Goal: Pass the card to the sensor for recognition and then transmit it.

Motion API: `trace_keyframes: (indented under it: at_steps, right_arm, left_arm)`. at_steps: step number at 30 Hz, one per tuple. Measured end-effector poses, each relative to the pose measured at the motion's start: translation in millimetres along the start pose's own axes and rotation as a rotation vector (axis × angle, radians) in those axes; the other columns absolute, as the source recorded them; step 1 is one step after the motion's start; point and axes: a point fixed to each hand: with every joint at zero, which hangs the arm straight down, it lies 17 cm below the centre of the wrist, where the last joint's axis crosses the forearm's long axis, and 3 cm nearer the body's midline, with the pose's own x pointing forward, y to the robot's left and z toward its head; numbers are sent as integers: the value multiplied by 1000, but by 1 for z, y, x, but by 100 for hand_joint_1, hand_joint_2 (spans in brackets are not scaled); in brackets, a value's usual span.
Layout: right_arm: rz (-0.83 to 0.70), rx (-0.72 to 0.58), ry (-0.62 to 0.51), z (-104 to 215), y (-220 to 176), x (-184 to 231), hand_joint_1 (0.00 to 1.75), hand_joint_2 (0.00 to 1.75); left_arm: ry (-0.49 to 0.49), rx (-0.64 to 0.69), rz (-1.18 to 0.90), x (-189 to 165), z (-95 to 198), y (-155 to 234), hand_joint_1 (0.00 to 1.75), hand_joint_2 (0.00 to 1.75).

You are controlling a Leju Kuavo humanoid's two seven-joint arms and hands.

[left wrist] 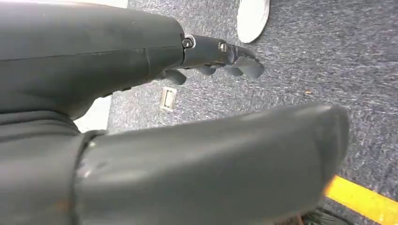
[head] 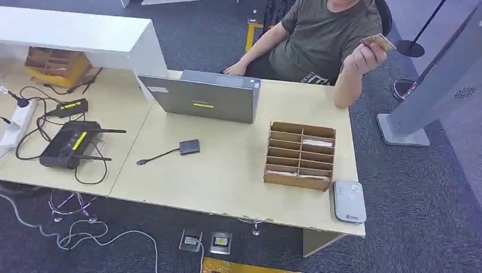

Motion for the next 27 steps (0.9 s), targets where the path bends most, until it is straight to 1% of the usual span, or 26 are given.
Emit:
trace_keyframes:
  at_steps: [3,6,10,12,18,22,25,27]
  right_arm:
    - [-51,-91,-124,-3,-27,63,0,0]
    - [-116,-170,-208,0,-54,113,0,0]
    - [-224,-224,-295,10,-77,160,0,0]
    - [-281,-249,-350,19,-89,187,0,0]
    - [-427,-283,-447,45,-121,249,0,0]
    - [-459,-292,-552,68,-130,286,0,0]
    - [-462,-297,-649,98,-138,328,0,0]
    - [-477,-286,-694,113,-139,345,0,0]
  left_arm:
    - [-2,-4,7,1,0,0,0,0]
    - [0,-14,14,1,0,-3,0,0]
    - [5,-17,20,0,1,-3,0,0]
    - [10,-19,21,0,1,-4,0,0]
    - [10,-24,23,0,1,-4,0,0]
    - [10,-20,23,0,1,-4,0,0]
    - [7,-20,24,2,1,-4,0,0]
    - [7,-21,24,2,1,-4,0,0]
